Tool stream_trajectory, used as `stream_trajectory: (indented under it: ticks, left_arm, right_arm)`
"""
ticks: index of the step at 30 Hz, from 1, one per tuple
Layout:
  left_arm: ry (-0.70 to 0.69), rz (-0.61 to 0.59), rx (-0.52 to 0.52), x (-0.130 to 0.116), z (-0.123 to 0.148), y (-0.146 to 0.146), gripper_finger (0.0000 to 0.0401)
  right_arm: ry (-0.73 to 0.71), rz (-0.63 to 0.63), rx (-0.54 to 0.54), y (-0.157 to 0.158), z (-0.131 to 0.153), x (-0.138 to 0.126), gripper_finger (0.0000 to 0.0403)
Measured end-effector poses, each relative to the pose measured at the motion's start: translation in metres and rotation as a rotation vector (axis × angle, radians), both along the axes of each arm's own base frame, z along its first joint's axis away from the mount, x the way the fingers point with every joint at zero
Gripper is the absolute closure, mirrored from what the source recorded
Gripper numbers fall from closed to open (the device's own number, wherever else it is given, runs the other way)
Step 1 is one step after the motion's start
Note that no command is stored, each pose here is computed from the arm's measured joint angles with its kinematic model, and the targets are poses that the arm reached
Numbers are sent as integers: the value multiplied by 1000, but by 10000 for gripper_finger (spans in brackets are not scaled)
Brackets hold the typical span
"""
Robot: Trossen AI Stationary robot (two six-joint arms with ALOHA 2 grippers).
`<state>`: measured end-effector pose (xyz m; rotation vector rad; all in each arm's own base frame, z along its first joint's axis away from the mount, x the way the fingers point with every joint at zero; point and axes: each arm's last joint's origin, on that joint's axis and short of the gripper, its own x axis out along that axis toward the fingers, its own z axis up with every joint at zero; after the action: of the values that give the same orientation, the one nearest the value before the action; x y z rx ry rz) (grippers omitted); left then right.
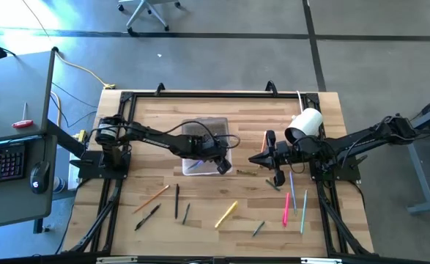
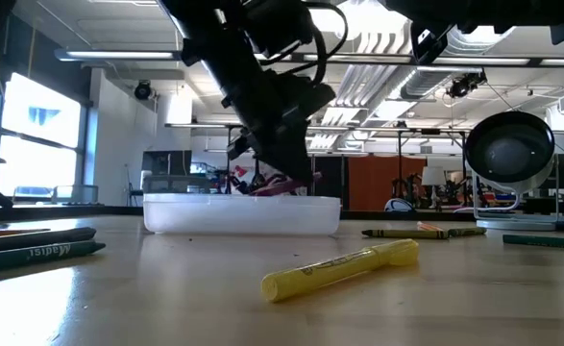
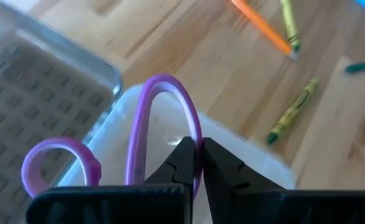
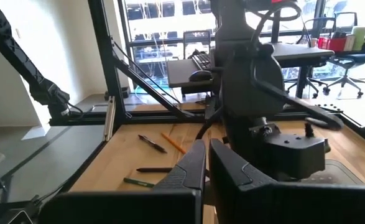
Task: Pick & place school supplies into a supply box
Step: Put the purple scissors into the black box
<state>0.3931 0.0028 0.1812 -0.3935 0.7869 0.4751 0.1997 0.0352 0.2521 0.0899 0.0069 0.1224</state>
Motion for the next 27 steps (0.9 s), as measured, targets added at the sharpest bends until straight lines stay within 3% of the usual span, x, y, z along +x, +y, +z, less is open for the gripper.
stream_trajectory:
  ticks: [10, 15, 19, 23, 27]
  left_arm:
    - [34, -77, -37, -1, -3, -2, 285]
    - [38, -78, 9, -1, 0, -1, 272]
    - [2, -79, 31, 4, 24, -1, 284]
    - [136, -34, 88, -3, 31, 1, 310]
    - [222, 78, 130, -12, 28, 4, 366]
  right_arm:
    - [-1, 0, 0, 0, 0, 0, 402]
    - [-1, 0, -1, 0, 0, 0, 402]
    - [0, 0, -1, 0, 0, 0, 402]
    - [7, 0, -2, 0, -1, 0, 402]
    - [21, 0, -5, 0, -2, 0, 402]
